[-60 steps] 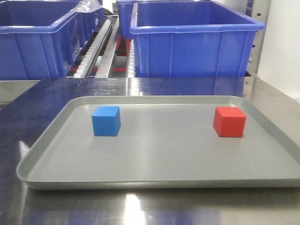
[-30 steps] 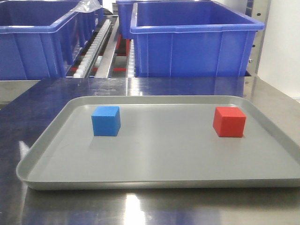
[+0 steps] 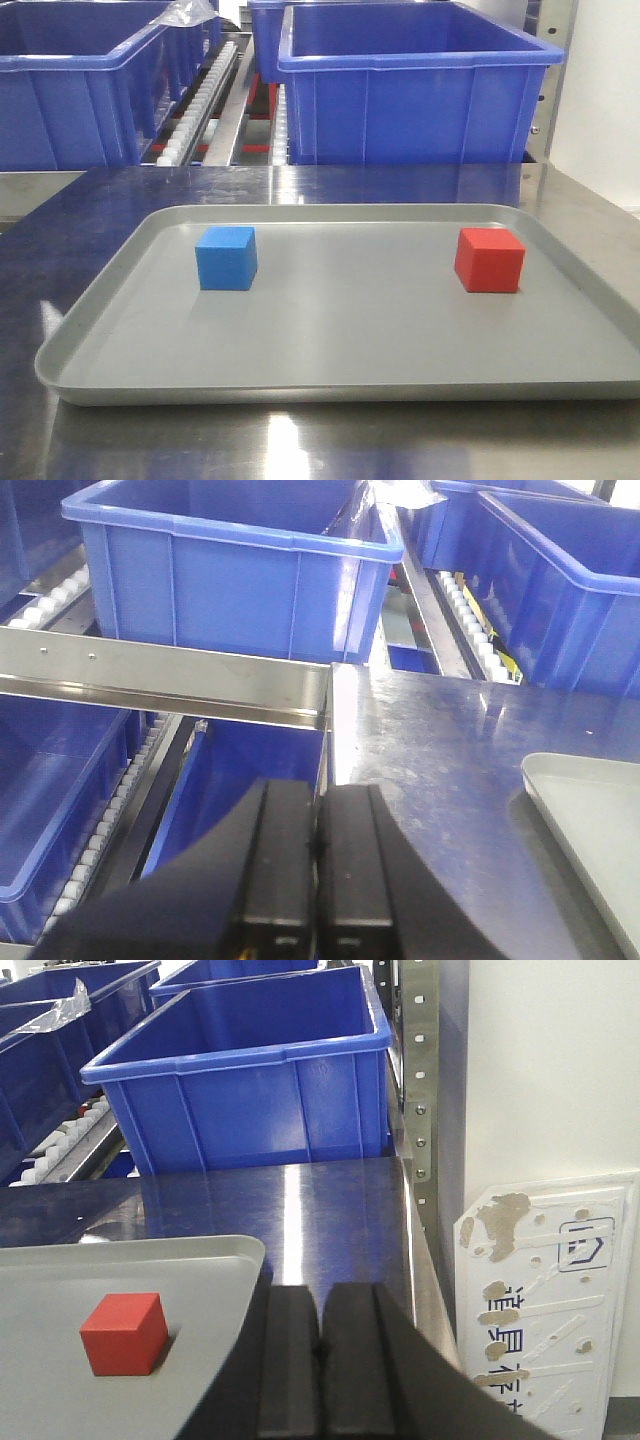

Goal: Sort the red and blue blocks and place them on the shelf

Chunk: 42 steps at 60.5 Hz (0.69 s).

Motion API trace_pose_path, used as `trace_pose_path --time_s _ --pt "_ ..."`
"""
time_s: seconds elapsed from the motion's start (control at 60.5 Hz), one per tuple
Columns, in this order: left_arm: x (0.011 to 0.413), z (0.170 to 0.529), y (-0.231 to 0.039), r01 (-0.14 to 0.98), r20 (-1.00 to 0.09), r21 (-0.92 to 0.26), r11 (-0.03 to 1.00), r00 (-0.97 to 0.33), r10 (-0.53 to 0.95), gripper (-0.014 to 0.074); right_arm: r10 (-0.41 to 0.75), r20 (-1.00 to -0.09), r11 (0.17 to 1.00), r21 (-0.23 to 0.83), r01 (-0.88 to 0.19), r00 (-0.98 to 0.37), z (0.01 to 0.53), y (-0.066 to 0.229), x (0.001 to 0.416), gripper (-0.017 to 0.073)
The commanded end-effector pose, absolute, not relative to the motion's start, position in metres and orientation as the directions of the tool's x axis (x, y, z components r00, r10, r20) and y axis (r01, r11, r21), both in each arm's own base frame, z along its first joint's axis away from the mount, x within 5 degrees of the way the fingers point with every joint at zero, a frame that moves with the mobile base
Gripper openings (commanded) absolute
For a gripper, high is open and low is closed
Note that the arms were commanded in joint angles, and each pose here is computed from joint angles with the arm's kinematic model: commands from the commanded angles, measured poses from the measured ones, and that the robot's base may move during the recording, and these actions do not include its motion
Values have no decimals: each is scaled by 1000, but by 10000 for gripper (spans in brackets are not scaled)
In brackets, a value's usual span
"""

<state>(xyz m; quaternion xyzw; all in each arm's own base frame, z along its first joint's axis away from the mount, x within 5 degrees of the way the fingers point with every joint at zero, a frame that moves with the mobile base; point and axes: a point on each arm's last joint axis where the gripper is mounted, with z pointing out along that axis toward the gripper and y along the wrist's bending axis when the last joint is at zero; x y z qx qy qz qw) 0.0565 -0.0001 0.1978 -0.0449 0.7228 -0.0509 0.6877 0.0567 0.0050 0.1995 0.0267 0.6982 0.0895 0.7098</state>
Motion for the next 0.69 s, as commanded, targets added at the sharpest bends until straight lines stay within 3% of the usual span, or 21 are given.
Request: trace_pose_path --time_s 0.0,0.48,0.678 --pt "56 199 -1 24 -989 -142 990 26 -143 136 161 -974 984 145 -107 158 218 4 53 57" --pt "56 199 -1 24 -989 -142 990 26 -143 136 191 -952 979 165 -122 238 226 4 51 57" --pt "56 199 -1 24 -989 -142 990 26 -143 136 238 -970 966 231 -117 50 255 7 64 57"
